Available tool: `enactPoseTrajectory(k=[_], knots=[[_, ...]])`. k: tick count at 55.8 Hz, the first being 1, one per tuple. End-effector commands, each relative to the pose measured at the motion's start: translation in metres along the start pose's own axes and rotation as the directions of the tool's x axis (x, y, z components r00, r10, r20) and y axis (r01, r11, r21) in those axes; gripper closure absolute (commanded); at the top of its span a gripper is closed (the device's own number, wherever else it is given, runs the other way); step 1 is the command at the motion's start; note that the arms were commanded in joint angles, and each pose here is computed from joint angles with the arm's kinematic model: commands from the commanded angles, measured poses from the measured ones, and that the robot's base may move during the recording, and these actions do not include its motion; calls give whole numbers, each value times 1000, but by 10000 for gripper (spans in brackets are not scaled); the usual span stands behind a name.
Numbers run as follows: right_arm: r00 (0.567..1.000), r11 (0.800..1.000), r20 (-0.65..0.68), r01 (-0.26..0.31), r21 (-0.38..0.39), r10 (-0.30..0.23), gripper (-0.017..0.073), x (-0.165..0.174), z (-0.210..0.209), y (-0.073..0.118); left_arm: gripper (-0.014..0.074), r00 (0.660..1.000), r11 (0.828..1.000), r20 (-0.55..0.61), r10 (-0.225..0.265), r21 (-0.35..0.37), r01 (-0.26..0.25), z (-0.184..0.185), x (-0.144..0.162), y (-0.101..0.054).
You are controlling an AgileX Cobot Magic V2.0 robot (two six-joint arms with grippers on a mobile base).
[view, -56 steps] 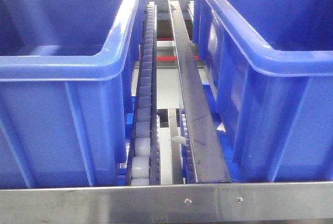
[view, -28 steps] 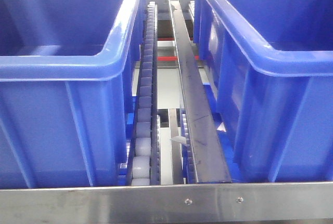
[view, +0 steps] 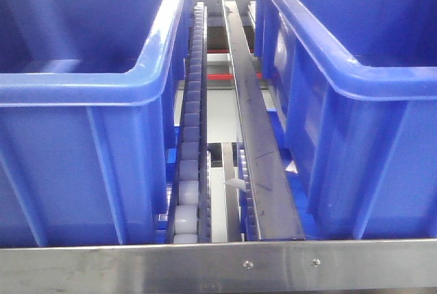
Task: Pick and sort blue part to right shelf
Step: 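Lower the left gripper into its bin and open it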
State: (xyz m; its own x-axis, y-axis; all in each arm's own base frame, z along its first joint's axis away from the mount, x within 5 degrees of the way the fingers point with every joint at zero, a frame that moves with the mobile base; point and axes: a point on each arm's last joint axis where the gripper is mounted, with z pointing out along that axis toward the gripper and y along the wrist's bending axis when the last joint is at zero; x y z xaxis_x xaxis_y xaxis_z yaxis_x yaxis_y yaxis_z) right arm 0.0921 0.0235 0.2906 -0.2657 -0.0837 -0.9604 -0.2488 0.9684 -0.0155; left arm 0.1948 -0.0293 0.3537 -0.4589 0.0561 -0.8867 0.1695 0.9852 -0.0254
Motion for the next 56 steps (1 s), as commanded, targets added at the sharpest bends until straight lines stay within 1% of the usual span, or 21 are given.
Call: enactPoseTrajectory(k=[1,10,21,32,40,42,47,56], knots=[[993,1000,120,18,-1,-18,321,-18,-3,0,299,1000,1000,22,-2,3,2,22,-24,0],[993,1000,120,18,-1,-18,321,-18,-3,0,299,997,1000,-74,4,7,-3,73,-29,2],[993,1000,120,18,-1,-18,321,-18,-3,0,299,980,1000,-196,-6,5,7,134,-16,5],[993,1000,120,18,-1,-18,321,-18,-3,0,299,953,1000,-302,-11,3,13,176,6,7],[993,1000,120,18,-1,-18,321,-18,-3,0,295,932,1000,-362,-14,2,16,193,22,8],[993,1000,120,18,-1,-18,321,-18,-3,0,286,929,1000,-370,-15,2,16,195,24,8],[993,1000,120,18,-1,-18,321,-18,-3,0,231,925,1000,-379,-15,2,17,197,26,8],[993,1000,120,18,-1,-18,321,-18,-3,0,94,924,1000,-381,-15,2,17,196,26,8]])
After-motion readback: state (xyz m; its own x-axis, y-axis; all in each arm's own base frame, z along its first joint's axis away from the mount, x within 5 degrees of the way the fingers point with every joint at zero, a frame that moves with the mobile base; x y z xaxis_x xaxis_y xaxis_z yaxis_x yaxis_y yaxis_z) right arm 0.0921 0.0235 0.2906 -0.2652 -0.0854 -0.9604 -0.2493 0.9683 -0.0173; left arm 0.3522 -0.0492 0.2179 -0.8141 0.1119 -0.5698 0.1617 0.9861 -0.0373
